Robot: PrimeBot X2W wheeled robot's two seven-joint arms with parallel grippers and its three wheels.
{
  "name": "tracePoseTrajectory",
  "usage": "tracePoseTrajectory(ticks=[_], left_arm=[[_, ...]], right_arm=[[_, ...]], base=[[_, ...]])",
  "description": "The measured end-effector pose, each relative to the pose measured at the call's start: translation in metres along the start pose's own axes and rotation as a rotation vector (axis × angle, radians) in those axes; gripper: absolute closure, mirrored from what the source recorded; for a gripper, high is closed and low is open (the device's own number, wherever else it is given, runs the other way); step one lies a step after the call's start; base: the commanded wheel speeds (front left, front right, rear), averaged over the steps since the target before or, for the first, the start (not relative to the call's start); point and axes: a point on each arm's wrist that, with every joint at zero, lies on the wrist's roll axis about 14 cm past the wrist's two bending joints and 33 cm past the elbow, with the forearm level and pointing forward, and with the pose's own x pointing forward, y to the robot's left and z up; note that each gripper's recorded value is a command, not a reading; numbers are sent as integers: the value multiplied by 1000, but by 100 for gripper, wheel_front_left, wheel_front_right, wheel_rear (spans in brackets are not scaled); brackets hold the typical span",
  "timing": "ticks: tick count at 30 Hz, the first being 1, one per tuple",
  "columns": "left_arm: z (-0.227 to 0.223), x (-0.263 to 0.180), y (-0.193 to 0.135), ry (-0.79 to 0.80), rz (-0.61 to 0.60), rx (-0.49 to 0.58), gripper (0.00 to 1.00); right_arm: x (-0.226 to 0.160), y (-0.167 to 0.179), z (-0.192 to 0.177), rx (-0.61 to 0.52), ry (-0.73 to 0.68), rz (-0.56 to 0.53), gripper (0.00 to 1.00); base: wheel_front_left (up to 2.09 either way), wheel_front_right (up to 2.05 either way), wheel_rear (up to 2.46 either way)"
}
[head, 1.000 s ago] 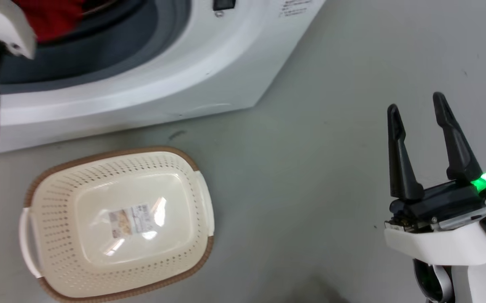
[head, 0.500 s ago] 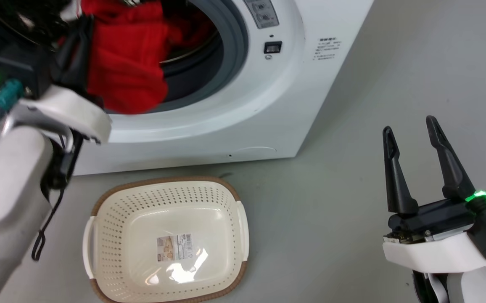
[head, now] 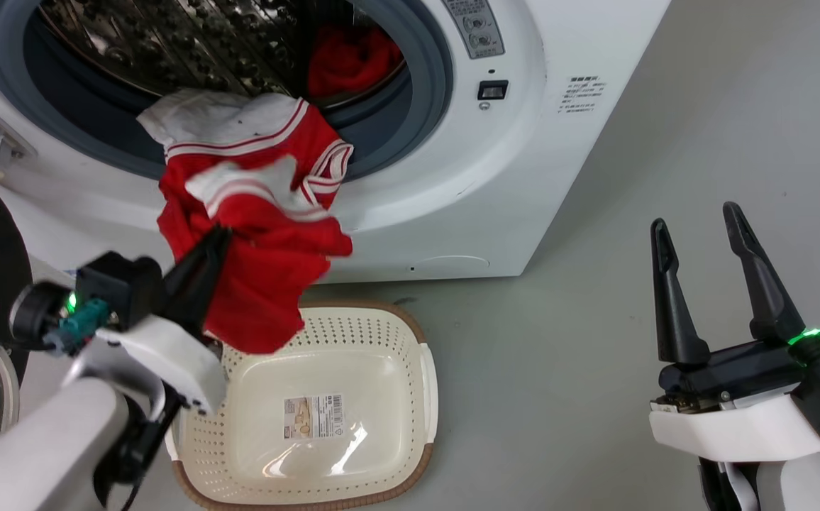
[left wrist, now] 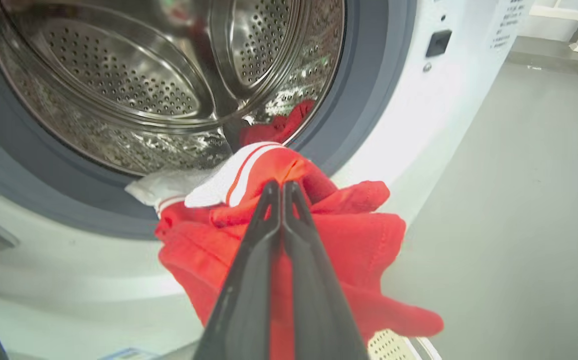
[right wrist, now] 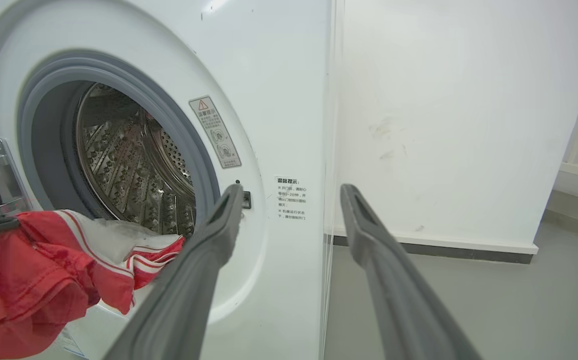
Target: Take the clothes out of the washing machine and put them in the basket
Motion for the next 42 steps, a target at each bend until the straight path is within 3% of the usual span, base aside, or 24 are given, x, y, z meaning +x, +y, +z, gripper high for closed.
tracePoseTrajectory(ticks=[3, 12, 18, 23, 28, 42], left_arm=[[-35, -7, -9, 100, -5, -85, 100], [-147, -16, -22, 404, -26, -185, 100], [-228, -37, -56, 687, -151, -221, 100], [-268, -48, -78, 848, -231, -257, 100], [-291, -37, -75, 892, -236, -243, 100], [-365, 7, -27, 964, -120, -163, 100]], right_arm=[[2, 0, -7, 2, 16, 1, 0], [7, -9, -30, -6, 66, -17, 0], [8, -19, -51, -10, 117, -41, 0], [4, -29, -68, -16, 162, -68, 0], [3, -36, -81, -26, 197, -85, 0], [-4, -55, -133, -64, 321, -119, 0]], base=[[0, 0, 0], [0, 0, 0], [0, 0, 0], [0, 0, 0], [0, 0, 0], [0, 0, 0]])
